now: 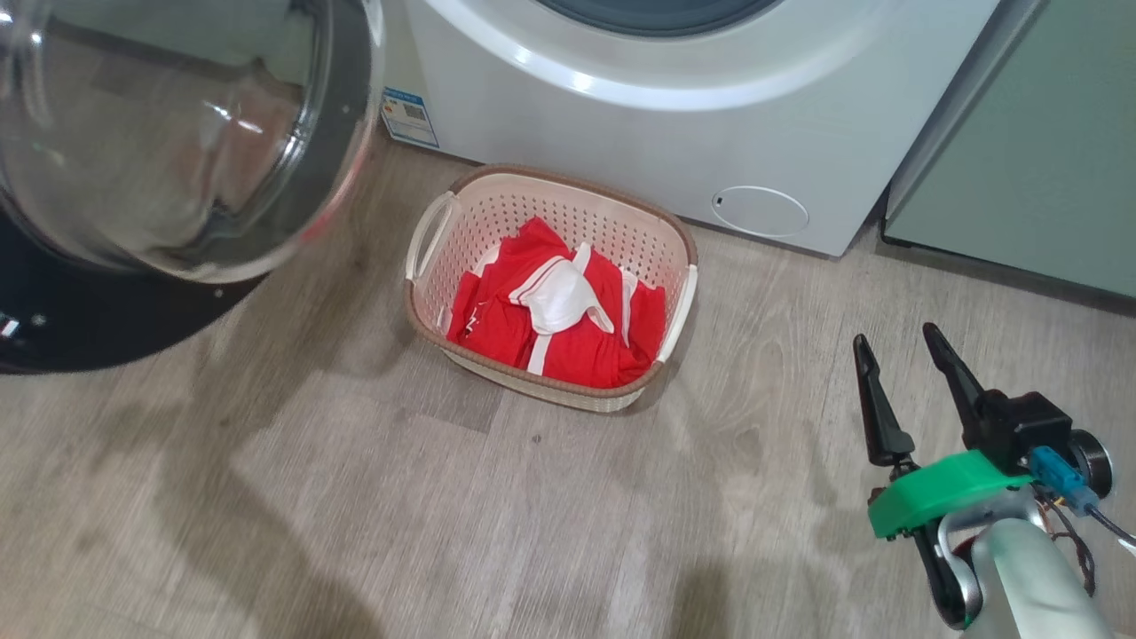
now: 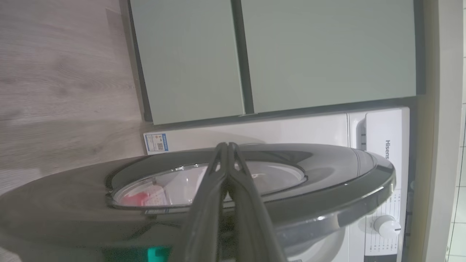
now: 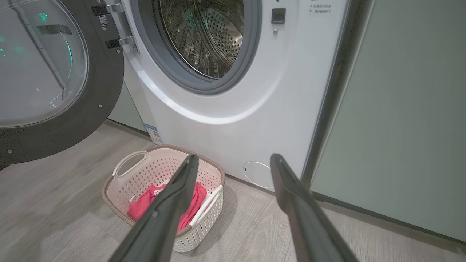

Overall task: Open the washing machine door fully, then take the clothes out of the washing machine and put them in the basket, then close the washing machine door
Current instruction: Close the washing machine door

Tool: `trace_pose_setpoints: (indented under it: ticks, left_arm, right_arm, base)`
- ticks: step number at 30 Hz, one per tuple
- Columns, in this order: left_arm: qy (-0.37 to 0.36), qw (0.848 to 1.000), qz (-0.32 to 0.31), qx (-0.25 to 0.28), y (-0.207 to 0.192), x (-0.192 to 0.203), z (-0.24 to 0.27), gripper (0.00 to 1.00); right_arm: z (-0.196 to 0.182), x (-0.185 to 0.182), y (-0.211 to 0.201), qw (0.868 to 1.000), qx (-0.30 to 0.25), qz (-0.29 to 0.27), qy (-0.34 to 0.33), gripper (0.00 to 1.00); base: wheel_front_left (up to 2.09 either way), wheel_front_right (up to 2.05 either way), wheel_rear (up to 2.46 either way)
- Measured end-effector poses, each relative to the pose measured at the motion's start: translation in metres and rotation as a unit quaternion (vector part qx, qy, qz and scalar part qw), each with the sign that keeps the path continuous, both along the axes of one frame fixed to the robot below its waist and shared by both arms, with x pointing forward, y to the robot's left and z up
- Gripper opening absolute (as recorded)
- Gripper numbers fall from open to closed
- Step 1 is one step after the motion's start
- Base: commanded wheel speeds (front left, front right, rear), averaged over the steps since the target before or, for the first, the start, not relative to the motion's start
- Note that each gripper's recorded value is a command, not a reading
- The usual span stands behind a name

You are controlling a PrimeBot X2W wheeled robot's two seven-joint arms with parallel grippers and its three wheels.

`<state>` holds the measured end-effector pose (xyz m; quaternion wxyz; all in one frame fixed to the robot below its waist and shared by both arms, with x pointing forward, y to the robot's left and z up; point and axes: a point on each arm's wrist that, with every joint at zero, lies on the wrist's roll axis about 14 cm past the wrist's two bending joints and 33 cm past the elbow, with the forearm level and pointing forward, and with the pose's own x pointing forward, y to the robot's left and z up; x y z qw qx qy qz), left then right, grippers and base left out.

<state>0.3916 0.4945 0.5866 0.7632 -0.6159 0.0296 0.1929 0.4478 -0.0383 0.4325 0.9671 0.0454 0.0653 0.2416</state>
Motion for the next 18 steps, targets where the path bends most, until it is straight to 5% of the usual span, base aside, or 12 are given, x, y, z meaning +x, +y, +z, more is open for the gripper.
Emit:
trace_pose_setpoints:
  ticks: [18]
  left_arm:
    - [-0.053, 0.976, -0.207, -0.041, -0.116, 0.012, 0.014, 0.0]
  right_arm:
    - [0.03, -0.025, 0.009, 1.0, 0.009, 0.005, -0.025, 1.0]
  base:
    - [0.0, 0.0, 0.0]
